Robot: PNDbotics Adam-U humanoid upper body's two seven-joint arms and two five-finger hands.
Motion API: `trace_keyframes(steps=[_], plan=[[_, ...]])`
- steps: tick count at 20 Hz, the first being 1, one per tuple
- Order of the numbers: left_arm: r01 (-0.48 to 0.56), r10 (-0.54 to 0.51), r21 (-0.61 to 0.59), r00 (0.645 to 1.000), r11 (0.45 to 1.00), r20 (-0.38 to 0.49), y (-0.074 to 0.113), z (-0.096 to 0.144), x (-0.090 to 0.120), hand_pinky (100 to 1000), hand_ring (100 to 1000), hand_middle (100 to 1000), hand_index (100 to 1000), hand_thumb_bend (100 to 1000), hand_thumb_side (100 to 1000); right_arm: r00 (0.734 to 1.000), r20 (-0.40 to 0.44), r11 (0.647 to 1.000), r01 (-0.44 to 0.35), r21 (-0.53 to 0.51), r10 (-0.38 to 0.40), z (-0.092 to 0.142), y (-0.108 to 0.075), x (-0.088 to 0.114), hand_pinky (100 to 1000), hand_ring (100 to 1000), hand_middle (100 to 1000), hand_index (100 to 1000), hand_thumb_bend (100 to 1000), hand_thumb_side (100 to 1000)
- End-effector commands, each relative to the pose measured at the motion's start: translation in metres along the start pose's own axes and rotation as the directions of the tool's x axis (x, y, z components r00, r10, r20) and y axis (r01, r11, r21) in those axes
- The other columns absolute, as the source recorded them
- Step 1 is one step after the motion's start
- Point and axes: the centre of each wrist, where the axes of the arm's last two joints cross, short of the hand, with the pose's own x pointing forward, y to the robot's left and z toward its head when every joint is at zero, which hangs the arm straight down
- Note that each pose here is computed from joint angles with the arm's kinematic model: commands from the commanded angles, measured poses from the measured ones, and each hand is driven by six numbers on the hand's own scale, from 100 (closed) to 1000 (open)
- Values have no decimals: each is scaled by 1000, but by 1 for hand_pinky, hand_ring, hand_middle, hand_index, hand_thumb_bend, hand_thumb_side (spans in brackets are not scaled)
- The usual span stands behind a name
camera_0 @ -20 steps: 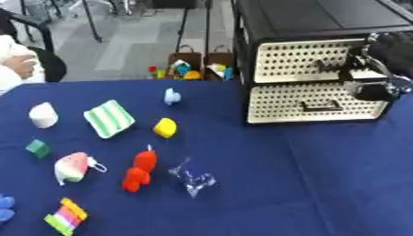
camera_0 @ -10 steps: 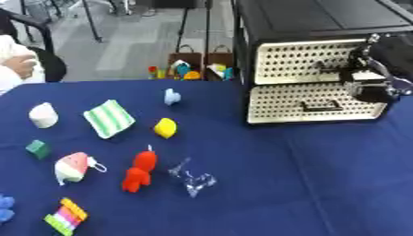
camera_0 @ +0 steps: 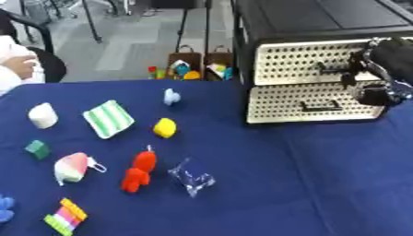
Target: Pick up objects from table and place into drawer.
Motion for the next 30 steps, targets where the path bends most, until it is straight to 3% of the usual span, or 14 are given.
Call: trace_keyframes(steps=[1, 30], plan=[[1, -1, -10, 1000, 1000, 21, 1, -6, 3, 614, 787, 742, 890, 100, 913, 1000, -11, 999, -19, -43, 18, 4, -20, -10, 100, 100, 100, 500, 151, 186], [3, -3, -7, 1000, 1000, 17, 2, -6, 3, 614, 783, 734, 891, 100, 912, 999, 19, 999, -40, -37, 41, 28, -26, -1, 100, 100, 100, 396, 151, 159]])
